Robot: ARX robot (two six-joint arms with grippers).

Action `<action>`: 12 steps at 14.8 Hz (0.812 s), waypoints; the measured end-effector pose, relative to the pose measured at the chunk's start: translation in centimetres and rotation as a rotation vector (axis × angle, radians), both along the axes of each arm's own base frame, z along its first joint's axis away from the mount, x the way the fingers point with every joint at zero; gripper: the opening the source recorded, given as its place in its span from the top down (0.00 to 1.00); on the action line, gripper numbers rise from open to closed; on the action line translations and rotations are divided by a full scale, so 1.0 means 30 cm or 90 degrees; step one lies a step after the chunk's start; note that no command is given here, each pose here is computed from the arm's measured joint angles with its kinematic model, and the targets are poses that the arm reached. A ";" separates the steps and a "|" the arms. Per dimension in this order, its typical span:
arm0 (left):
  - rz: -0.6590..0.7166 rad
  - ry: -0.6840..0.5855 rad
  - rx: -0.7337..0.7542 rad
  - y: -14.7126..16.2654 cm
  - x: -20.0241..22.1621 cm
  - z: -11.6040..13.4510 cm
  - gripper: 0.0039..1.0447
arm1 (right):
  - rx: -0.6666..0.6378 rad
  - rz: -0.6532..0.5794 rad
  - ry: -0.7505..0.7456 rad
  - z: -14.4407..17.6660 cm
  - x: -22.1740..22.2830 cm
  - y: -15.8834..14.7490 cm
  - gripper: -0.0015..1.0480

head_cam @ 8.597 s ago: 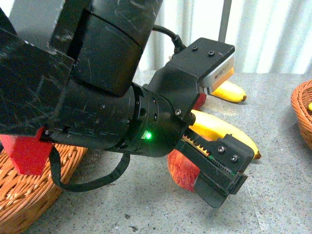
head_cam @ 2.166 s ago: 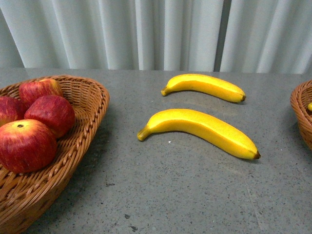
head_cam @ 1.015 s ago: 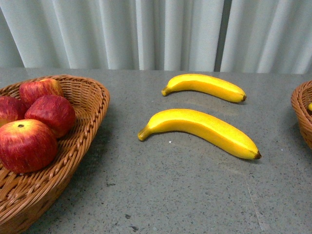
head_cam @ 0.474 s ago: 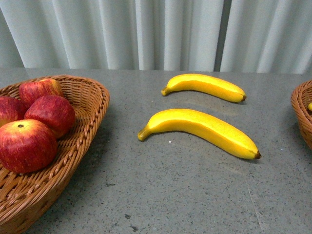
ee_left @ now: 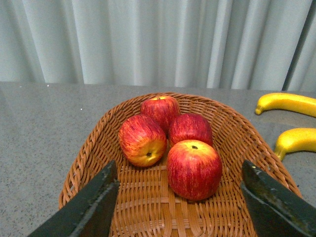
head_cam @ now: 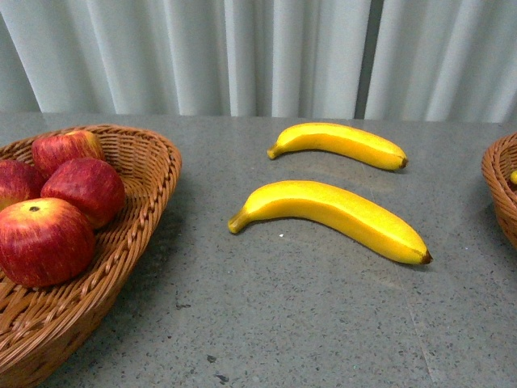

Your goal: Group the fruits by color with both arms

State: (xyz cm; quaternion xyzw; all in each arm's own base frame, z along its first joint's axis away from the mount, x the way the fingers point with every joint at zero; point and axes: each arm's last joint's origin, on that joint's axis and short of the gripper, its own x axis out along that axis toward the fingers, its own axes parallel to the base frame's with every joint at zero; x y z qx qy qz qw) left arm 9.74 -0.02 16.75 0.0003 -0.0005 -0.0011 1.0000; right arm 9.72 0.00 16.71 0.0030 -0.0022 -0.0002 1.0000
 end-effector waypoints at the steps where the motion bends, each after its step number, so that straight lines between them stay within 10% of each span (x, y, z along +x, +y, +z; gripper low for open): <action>1: 0.000 0.000 0.000 0.000 0.000 0.000 0.19 | 0.000 0.000 0.000 0.000 0.000 0.000 0.06; 6: 0.000 0.000 0.000 0.000 0.000 0.000 0.06 | 0.001 0.004 0.003 -0.001 0.000 0.000 0.06; 12: 0.000 0.000 0.000 0.000 0.000 0.000 0.06 | 0.118 0.288 -0.058 0.300 0.347 0.203 0.06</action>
